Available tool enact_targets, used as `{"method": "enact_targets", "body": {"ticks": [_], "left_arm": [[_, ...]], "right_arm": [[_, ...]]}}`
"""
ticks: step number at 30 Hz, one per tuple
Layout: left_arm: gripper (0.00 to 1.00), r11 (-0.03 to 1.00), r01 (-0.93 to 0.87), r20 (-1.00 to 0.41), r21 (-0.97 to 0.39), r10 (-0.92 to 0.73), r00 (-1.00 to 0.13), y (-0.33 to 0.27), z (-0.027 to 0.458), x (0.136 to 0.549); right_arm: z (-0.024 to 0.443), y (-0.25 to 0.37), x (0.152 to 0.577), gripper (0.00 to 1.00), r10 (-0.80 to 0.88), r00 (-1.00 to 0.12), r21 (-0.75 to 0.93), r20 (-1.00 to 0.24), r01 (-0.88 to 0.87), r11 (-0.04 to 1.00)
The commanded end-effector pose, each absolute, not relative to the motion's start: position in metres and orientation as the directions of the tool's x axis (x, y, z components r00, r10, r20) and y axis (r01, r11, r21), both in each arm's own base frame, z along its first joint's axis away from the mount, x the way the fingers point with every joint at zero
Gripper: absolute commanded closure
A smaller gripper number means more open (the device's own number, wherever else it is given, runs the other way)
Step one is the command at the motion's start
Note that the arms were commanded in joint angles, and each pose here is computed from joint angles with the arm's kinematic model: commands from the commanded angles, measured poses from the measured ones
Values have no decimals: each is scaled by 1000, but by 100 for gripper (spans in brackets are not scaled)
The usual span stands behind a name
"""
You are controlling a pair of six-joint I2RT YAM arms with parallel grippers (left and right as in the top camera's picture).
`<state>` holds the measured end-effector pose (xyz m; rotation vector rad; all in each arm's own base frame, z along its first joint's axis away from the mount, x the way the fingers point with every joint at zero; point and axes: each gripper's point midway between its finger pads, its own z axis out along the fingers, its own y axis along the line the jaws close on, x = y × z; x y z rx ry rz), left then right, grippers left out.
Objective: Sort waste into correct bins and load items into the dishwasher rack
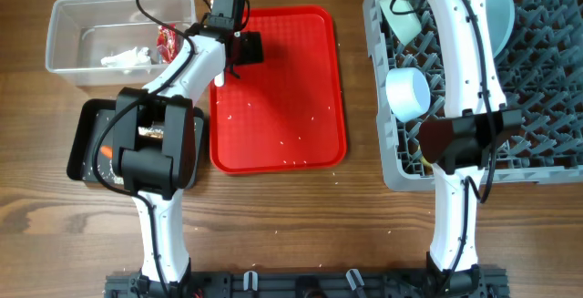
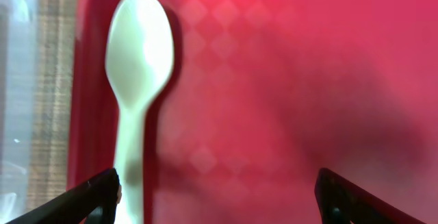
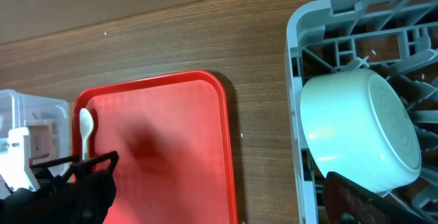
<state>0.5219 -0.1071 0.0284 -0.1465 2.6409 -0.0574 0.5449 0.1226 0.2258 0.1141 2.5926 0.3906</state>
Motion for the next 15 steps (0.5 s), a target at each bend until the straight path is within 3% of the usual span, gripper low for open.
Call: {"method": "enact_targets", "body": {"ticks": [1,8,12,15], "left_arm": [[10,993,-111,-462,-28,-112,-880,-100,9,524],[10,993,-108,-363,-53,-120,-924,-108,-32,508],[14,984,-21,-263,-177,-68,-962,-153,-37,483],[14,982,89,-224,-167,51,-973,-192,-40,457]], "right_arm": [[225,125,542,0,123,-873,294,-473,-25,956],[224,125,540,0,107,-876,286,-470,-36,958],[223,125,539,0,107,-878,285,-466,-35,958],[223,125,539,1,107,-878,285,-466,-35,958]]}}
